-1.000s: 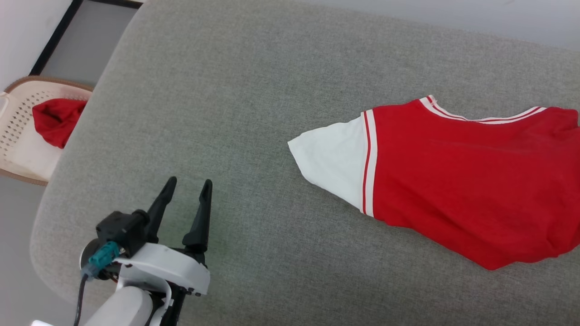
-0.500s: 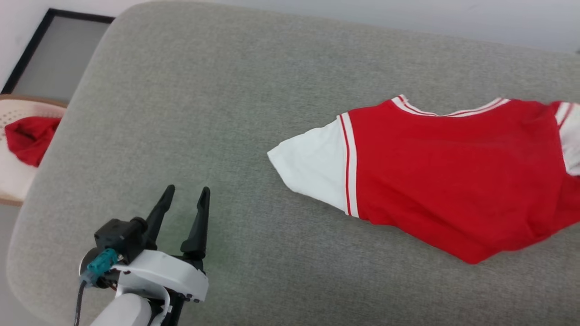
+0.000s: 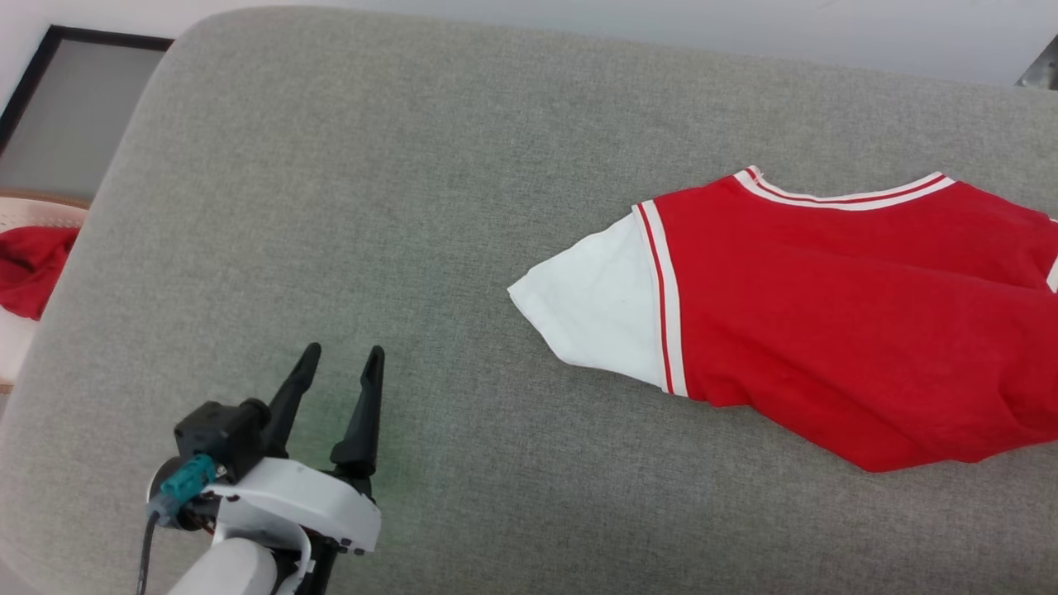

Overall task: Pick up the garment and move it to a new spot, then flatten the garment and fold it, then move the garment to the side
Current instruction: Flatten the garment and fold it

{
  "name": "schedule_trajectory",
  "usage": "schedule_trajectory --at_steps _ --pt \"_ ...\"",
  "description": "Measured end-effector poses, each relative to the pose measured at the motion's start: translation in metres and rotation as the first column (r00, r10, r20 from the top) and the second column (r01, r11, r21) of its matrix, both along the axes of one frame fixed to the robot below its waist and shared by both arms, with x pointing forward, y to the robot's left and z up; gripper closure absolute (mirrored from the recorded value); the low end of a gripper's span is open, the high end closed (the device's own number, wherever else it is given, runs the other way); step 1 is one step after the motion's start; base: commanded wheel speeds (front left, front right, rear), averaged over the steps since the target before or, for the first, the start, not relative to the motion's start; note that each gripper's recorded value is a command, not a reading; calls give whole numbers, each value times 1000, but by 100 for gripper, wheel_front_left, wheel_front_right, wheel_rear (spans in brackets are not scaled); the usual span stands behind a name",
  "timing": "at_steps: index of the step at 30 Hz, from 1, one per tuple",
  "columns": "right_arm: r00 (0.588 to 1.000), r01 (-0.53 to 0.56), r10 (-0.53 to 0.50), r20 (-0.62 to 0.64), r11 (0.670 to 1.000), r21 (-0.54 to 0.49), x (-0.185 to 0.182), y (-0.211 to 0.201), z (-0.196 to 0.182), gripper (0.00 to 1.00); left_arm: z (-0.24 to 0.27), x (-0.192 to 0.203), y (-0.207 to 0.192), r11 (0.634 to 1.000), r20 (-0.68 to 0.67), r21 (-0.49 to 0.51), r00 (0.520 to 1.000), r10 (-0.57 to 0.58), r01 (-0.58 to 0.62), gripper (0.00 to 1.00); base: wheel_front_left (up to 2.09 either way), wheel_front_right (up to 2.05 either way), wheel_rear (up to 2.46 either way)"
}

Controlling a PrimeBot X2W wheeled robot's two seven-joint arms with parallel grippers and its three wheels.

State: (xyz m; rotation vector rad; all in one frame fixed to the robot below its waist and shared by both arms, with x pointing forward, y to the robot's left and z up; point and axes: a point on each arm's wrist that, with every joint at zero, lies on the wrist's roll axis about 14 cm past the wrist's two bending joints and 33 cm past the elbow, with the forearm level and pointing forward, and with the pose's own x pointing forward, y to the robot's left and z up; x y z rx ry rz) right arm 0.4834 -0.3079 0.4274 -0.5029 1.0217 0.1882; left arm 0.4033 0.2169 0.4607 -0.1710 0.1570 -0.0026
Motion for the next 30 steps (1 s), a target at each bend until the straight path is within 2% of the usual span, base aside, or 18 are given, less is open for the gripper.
schedule_trajectory --at_steps 1,2,3,7,10,17,21,25,30 --pt "1000 0 0 0 1000 0 0 0 0 67 0 0 0 1000 0 0 1000 0 0 0 0 0 0" --pt "1000 6 -6 12 1000 8 0 0 -1 26 0 0 1 1000 -2 2 1000 1 -1 0 0 0 0" --pt "1000 9 -9 21 1000 21 0 2 -3 0 0 0 2 1000 -1 4 1000 2 -2 0 0 0 0" --pt "997 8 -18 75 991 136 -4 25 -8 0 4 1 6 1000 4 10 1000 8 -8 0 0 0 0" --pt "984 -14 -32 174 965 260 0 47 5 0 8 2 7 1000 16 14 1000 5 -5 0 0 0 0" --pt "920 -135 -57 388 883 449 -13 90 37 0 34 17 14 995 60 87 997 -45 40 0 0 0 0" --pt "882 -180 -111 457 818 546 -30 114 47 0 66 37 15 984 108 154 988 -109 91 0 0 0 0" --pt "851 -205 -168 498 767 608 -47 131 57 0 102 59 12 959 147 242 971 -188 149 0 0 0 0" --pt "801 -232 -227 554 735 637 -64 137 74 0 133 88 -15 922 119 265 939 -322 282 0 0 0 0"
